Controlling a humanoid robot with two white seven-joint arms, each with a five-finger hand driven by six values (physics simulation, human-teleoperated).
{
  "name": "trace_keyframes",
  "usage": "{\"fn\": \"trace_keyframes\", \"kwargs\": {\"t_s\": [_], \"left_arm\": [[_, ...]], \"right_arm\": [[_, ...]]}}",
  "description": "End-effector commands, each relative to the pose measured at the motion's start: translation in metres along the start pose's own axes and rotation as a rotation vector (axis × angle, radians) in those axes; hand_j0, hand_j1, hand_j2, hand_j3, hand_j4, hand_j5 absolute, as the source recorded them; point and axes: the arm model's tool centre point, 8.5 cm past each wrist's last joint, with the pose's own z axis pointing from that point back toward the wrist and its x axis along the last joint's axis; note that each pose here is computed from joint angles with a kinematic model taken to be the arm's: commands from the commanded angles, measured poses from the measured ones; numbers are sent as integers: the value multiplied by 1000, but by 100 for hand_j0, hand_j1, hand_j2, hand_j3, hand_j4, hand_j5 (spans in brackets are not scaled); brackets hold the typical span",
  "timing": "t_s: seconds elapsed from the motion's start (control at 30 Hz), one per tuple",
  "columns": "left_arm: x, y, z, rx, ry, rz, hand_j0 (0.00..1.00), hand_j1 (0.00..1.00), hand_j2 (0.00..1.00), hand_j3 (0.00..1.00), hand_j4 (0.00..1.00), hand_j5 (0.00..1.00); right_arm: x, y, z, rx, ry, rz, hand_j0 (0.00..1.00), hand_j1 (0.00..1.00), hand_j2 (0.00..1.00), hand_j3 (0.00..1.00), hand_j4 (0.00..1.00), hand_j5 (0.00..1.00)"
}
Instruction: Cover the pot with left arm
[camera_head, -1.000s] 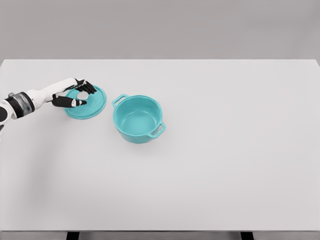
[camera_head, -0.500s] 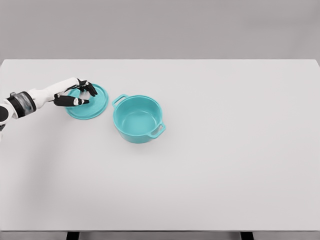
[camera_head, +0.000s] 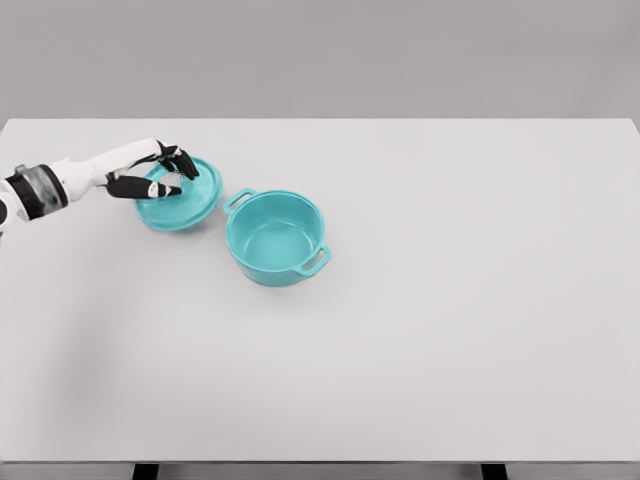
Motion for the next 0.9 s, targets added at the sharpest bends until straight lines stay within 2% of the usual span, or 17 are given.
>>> {"fn": "trace_keyframes", "kwargs": {"t_s": [0.0,0.27,0.33,0.37,0.4,0.43,0.5,0.53,0.57,0.63,0.7,0.73,0.87], "left_arm": [[2,6,6,5,-3,-9,53,53,53,53,53,53],[7,9,9,-2,-16,-11,53,53,53,53,53,53],[4,9,11,4,-13,-16,58,58,58,58,58,58],[3,11,12,14,-11,-15,75,75,75,75,75,75],[2,11,14,23,-19,-13,81,81,81,81,81,81],[4,15,17,75,-63,-25,86,86,86,86,86,86],[-8,8,22,181,-49,42,86,86,86,86,86,86],[-11,5,24,192,-48,63,87,87,87,87,87,87],[-15,4,25,198,-39,79,93,93,93,93,93,93],[-21,-3,26,211,-35,129,95,95,95,95,95,95],[-28,-20,25,184,-22,165,100,100,100,100,100,100],[-32,-32,23,144,-3,164,100,100,100,100,100,100],[-31,-45,14,104,-7,172,100,100,100,100,100,100]], "right_arm": [[0,0,0,0,0,0,100,100,100,100,100,100],[0,0,0,0,0,0,100,100,100,100,100,100],[0,0,0,0,0,0,100,100,100,100,100,100],[0,0,0,0,0,0,100,100,100,100,100,100],[0,0,0,1,0,2,100,100,100,100,100,100],[0,0,0,0,0,0,100,100,100,100,100,100],[0,0,0,0,0,0,100,100,100,100,100,100],[0,0,0,0,0,0,100,100,100,100,100,100],[0,0,0,0,0,0,100,100,100,100,100,100],[0,0,0,0,0,0,100,100,100,100,100,100],[0,0,0,0,0,0,100,100,100,100,100,100],[0,0,0,0,0,0,100,100,100,100,100,100],[0,0,0,0,0,0,100,100,100,100,100,100]]}}
